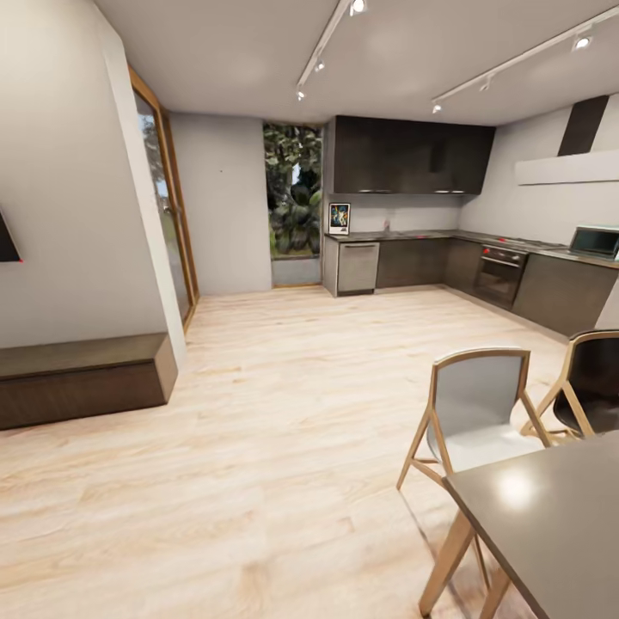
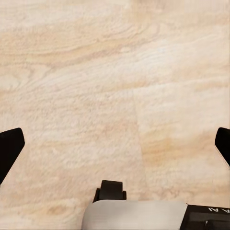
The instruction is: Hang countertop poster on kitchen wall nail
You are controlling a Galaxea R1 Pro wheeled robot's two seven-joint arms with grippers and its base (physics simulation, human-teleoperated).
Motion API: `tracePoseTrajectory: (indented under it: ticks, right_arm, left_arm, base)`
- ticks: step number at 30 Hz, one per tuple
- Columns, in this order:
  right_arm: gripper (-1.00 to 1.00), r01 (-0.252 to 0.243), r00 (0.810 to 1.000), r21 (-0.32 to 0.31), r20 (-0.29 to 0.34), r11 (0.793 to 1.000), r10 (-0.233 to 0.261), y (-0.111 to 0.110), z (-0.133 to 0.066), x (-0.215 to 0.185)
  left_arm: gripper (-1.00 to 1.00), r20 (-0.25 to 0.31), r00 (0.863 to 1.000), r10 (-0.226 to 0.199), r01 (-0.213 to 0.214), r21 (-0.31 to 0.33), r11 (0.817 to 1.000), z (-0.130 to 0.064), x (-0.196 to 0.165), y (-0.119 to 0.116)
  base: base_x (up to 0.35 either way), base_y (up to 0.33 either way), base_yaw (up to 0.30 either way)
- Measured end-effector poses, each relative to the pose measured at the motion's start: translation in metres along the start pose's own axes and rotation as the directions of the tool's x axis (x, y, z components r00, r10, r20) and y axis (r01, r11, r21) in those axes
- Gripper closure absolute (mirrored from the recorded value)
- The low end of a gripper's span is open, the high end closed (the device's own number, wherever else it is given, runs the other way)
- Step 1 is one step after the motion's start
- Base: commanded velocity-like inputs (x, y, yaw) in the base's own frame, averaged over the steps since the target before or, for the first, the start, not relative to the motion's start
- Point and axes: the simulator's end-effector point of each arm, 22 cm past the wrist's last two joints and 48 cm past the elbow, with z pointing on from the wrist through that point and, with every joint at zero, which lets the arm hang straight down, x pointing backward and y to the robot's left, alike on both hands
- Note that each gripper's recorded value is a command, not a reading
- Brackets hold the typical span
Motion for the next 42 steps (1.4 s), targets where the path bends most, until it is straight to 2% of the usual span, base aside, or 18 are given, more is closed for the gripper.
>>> tracePoseTrajectory:
  ticks: [42]
  right_arm:
    - [-1.00, -0.001, 1.000, 0.003, 0.000, 1.000, 0.001, -0.0004, 0.0000, 0.0001]
  left_arm:
    - [-1.00, 0.003, 1.000, -0.001, 0.001, -0.003, 1.000, 0.0000, -0.0007, 0.0013]
  base:
    - [0.339, 0.003, 0.000]
